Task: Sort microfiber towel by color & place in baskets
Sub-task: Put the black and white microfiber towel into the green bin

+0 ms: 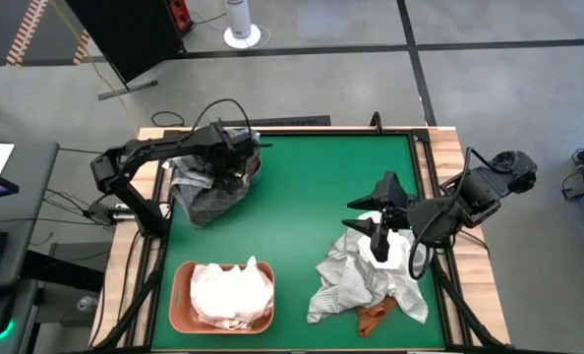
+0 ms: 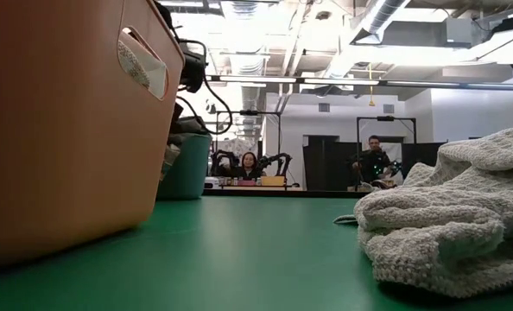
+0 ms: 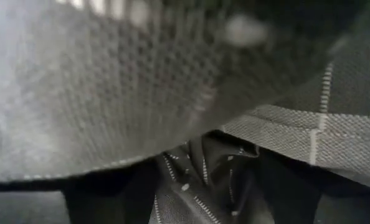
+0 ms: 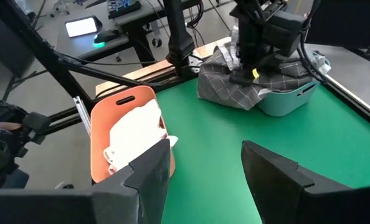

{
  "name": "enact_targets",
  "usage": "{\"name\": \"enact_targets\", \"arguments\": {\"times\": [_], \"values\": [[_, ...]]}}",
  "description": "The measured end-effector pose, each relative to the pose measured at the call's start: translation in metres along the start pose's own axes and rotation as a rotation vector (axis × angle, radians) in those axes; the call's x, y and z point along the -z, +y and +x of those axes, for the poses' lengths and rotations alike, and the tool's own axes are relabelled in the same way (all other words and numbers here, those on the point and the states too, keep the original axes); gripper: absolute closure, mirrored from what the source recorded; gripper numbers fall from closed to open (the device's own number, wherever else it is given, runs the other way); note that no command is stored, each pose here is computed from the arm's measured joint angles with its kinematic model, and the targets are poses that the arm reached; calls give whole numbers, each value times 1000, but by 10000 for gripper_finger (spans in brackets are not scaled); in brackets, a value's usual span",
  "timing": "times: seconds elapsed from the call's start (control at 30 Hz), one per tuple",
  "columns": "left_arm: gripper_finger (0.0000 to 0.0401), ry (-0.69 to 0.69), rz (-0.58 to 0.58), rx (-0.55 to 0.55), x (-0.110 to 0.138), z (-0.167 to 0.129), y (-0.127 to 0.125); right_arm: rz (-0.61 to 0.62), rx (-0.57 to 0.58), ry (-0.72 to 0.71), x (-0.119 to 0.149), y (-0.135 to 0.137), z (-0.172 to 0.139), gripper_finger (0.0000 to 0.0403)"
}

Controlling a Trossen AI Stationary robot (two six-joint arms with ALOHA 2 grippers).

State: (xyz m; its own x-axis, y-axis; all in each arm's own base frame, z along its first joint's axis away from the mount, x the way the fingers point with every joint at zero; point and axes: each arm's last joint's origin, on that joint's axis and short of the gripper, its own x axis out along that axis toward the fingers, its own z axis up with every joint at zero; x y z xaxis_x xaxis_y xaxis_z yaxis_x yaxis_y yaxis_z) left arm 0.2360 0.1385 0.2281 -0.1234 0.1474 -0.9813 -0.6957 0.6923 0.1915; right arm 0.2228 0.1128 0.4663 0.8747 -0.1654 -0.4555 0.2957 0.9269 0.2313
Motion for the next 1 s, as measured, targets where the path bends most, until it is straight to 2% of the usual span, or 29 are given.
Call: {"name": "enact_targets", "arguments": {"times": [0.13,0.43,0.73,1.0], "values": [[212,40,19,55,2,-3,-1,1,0,0,0,0,0,180],[388,66,65,115,1,-23,1,-6,1,0,0,0,0,180],[399,11,69,198,-6,-66,6,-13,0,-1,0,0,0,180],[400,-169,-3,252,-11,-134,29,-24,-1,-2,0,0,0,180]]}}
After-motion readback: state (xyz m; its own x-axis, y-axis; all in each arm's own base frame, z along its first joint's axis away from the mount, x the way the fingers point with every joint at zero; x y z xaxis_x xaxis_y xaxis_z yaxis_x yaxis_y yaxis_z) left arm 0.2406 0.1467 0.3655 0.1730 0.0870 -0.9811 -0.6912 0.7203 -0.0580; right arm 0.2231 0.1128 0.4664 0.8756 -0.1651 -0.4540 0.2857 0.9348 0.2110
